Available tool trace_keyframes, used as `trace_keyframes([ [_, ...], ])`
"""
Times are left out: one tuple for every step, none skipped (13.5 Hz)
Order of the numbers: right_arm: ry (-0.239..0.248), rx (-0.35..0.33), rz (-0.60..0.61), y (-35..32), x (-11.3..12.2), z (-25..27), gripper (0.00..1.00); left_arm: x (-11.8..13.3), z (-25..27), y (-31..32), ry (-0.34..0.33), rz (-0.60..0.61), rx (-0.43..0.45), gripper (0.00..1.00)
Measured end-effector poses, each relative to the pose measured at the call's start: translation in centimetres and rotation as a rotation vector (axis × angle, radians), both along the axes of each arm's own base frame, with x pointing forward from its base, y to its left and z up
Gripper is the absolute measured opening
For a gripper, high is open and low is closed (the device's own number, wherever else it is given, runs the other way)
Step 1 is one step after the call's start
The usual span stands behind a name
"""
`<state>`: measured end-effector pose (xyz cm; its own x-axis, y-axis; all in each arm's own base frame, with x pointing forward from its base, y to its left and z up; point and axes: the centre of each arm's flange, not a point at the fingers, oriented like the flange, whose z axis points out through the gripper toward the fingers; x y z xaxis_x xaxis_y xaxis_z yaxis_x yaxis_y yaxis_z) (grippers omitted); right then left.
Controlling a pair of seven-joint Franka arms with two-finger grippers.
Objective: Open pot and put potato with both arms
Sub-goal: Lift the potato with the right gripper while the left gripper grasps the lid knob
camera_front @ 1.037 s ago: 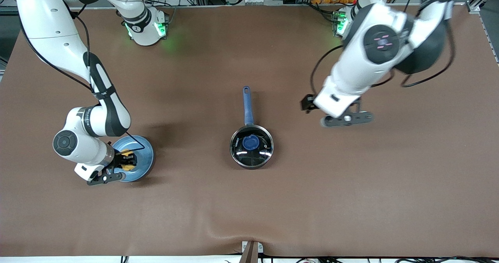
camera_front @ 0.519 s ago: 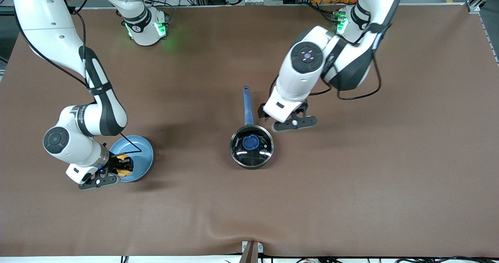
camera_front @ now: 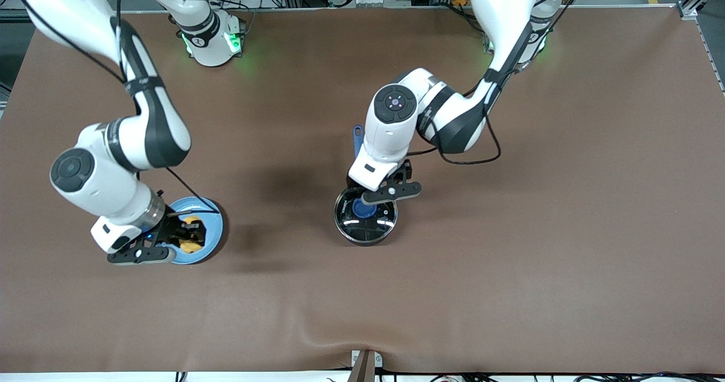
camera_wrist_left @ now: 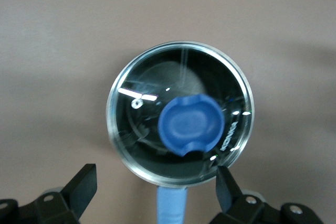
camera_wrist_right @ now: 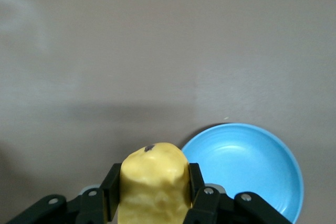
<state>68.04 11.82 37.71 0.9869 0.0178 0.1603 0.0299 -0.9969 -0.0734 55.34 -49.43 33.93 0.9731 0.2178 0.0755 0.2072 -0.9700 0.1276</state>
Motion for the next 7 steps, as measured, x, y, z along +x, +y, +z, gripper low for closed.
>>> trace_keyframes([
  [0.009,0.005,-0.021,1.5,-0.4,1.4,0.55,0.4,-0.4,-0.2,-0.019,0.013,-0.014,1.00],
  [0.023,0.008,-0.045,2.9,-0.9,2.7,0.55,0.6,-0.7,-0.2,-0.034,0.021,-0.023,1.00],
  [0.031,0.012,-0.067,4.3,-1.2,3.9,0.55,0.8,-1.2,-0.3,-0.044,0.028,-0.023,1.00],
  [0.030,0.018,-0.087,5.4,-1.6,4.8,0.55,0.9,-1.8,-0.4,-0.060,0.034,-0.018,1.00],
  [0.026,0.028,-0.107,6.4,-1.8,5.5,0.55,1.0,-2.4,-0.6,-0.080,0.044,-0.015,1.00],
  [0.023,0.041,-0.127,7.3,-2.0,6.0,0.55,0.9,-3.2,-1.0,-0.099,0.056,-0.014,1.00],
  [0.021,0.053,-0.146,8.1,-2.1,6.4,0.55,0.7,-4.0,-1.5,-0.106,0.062,-0.010,1.00],
])
